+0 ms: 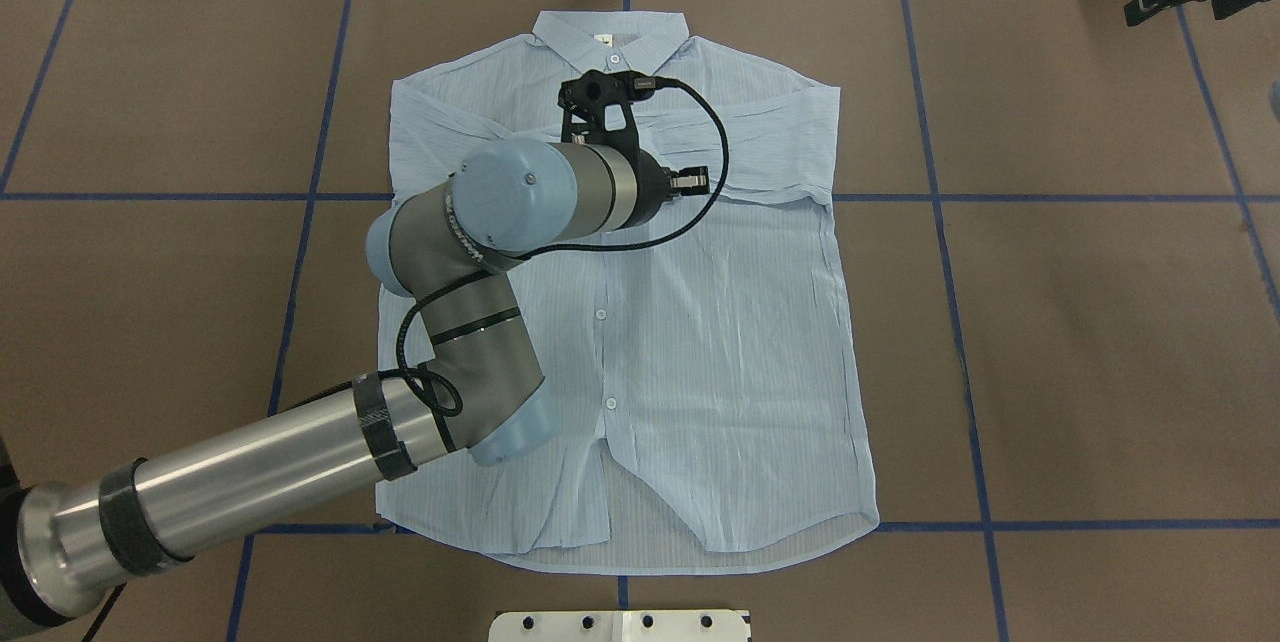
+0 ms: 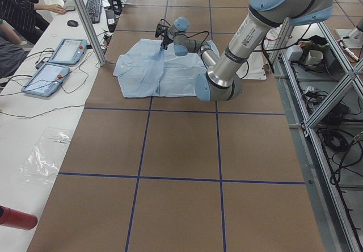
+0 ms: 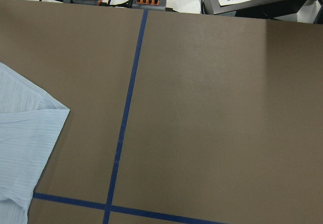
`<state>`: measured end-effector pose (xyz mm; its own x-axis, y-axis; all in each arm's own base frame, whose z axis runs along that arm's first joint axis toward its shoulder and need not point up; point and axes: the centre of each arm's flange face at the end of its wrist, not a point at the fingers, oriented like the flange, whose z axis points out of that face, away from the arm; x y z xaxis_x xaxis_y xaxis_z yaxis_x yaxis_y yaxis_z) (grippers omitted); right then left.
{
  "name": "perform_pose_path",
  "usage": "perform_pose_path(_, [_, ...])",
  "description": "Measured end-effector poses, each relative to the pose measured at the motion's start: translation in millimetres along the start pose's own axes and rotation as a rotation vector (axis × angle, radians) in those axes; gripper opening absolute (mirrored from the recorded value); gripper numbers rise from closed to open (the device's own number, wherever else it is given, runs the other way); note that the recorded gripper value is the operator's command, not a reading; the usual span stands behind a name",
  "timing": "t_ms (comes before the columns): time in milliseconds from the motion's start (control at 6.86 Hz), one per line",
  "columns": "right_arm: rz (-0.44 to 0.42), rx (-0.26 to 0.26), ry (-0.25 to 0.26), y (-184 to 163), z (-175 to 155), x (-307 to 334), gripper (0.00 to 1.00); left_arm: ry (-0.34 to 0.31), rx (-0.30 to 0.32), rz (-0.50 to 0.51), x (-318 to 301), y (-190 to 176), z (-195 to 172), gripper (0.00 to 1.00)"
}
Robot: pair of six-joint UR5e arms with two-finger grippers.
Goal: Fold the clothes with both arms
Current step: 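Carry the grasped sleeve with the left gripper across the shirt front, then release the sleeve and move both grippers to the shirt hem corners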
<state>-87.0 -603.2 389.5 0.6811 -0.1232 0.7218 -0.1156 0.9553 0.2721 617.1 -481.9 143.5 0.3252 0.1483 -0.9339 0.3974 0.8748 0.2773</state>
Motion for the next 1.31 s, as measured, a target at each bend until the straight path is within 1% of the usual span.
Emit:
perform_pose_path(146, [0.004, 0.000, 0.000, 0.3, 0.3, -0.7, 1.00, -0.006, -0.008, 0.009, 8.9, 15.5, 9.5, 1.00])
perform_pose_path(292, [0.019, 0.001, -0.004, 1.2, 0.0, -4.8, 1.00, -0.010, -0.016, 0.029, 16.7, 21.1, 9.1, 1.00])
perform_pose_path(437, [0.043, 0.002, -0.011, 4.2, 0.4, -17.4, 1.00, -0.033, -0.037, 0.074, 21.6, 22.8, 1.5, 1.00])
perform_pose_path(583, [0.072, 0.009, -0.016, 13.0, 2.3, -43.6, 1.00, -0.064, -0.062, 0.137, 19.5, 23.5, -17.2, 1.00])
perform_pose_path(729, [0.107, 0.024, -0.010, 30.3, 8.2, -81.2, 1.00, -0.090, -0.084, 0.190, 0.4, 28.2, -44.2, 1.00])
perform_pose_path(1020, [0.187, 0.051, -0.002, 83.6, 26.2, -159.3, 1.00, -0.144, -0.140, 0.233, -43.0, 39.6, -99.9, 1.00])
perform_pose_path(1312, [0.265, 0.076, 0.000, 163.9, 45.4, -231.7, 1.00, -0.166, -0.172, 0.221, -78.9, 52.6, -151.0, 1.00])
